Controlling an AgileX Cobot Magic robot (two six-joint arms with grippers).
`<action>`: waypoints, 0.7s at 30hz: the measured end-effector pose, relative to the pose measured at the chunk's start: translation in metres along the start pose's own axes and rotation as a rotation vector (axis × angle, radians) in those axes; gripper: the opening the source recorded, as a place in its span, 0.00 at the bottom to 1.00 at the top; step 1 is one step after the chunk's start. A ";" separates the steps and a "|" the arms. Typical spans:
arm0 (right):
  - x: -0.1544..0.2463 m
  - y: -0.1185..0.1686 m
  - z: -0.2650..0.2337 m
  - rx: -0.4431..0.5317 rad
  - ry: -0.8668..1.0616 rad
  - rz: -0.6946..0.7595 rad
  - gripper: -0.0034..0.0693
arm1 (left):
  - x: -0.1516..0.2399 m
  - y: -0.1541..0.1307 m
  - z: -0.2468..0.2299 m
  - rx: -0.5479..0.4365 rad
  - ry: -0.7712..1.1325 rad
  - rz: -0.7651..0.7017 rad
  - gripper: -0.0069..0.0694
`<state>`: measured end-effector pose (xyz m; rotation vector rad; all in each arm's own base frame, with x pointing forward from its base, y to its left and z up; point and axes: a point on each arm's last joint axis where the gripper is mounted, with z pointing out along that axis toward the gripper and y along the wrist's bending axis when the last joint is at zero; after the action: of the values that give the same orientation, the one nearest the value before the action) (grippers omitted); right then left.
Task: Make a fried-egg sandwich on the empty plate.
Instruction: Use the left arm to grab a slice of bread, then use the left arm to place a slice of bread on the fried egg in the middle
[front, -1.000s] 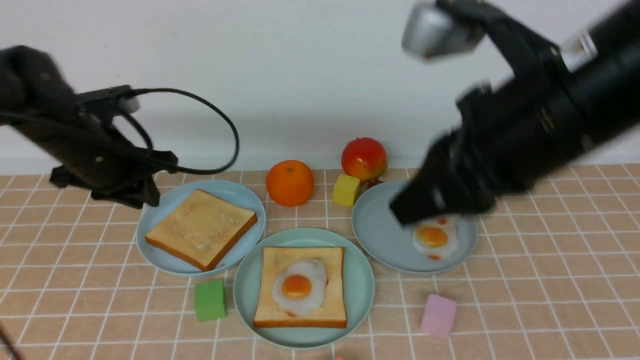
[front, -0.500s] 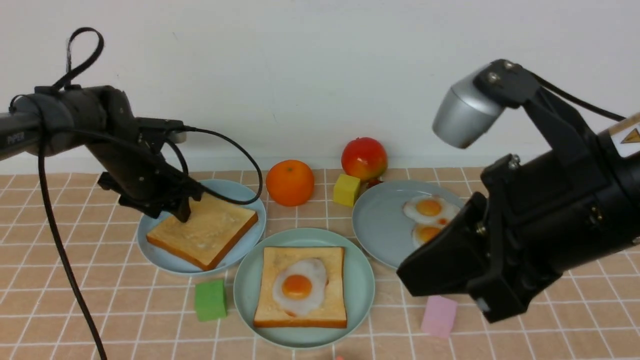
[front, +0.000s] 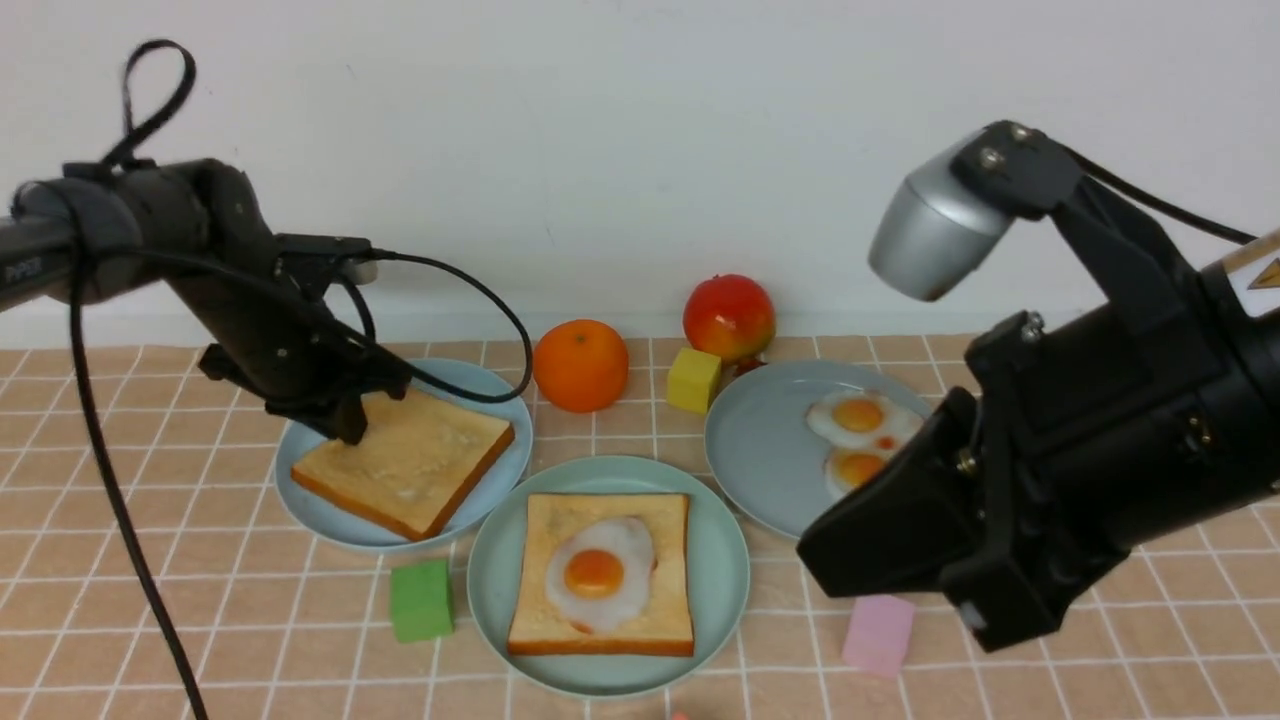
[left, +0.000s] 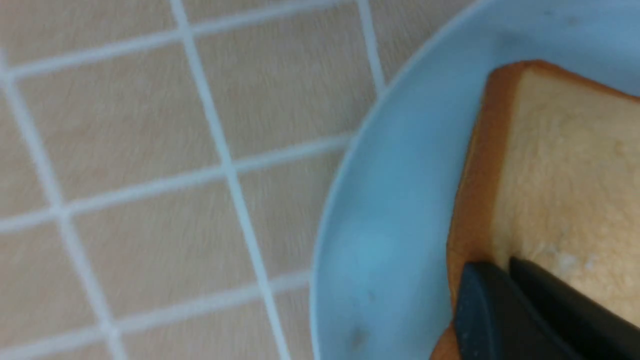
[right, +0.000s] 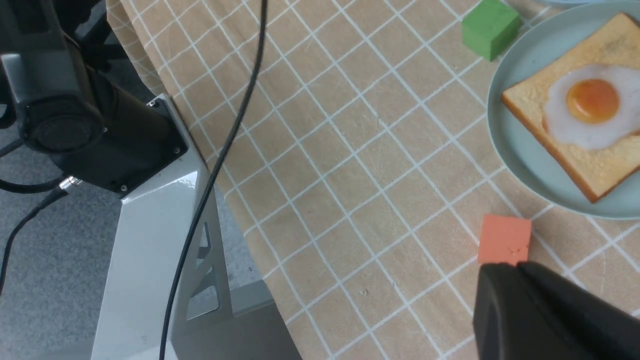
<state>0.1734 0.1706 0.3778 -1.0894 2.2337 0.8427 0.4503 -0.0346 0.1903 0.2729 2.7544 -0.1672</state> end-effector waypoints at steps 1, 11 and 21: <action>0.000 0.000 0.000 0.000 0.000 0.000 0.11 | 0.000 0.000 -0.003 0.000 -0.003 -0.004 0.09; 0.002 0.004 -0.005 -0.003 -0.003 -0.007 0.13 | 0.030 -0.040 -0.110 0.244 -0.144 -0.305 0.09; 0.002 0.003 -0.005 -0.002 -0.001 -0.008 0.15 | 0.104 -0.095 -0.049 0.411 -0.161 -0.482 0.09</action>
<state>0.1686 0.1676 0.3812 -1.0981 2.2270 0.8415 0.3181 -0.1023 0.2044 -0.2965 2.5519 -0.8428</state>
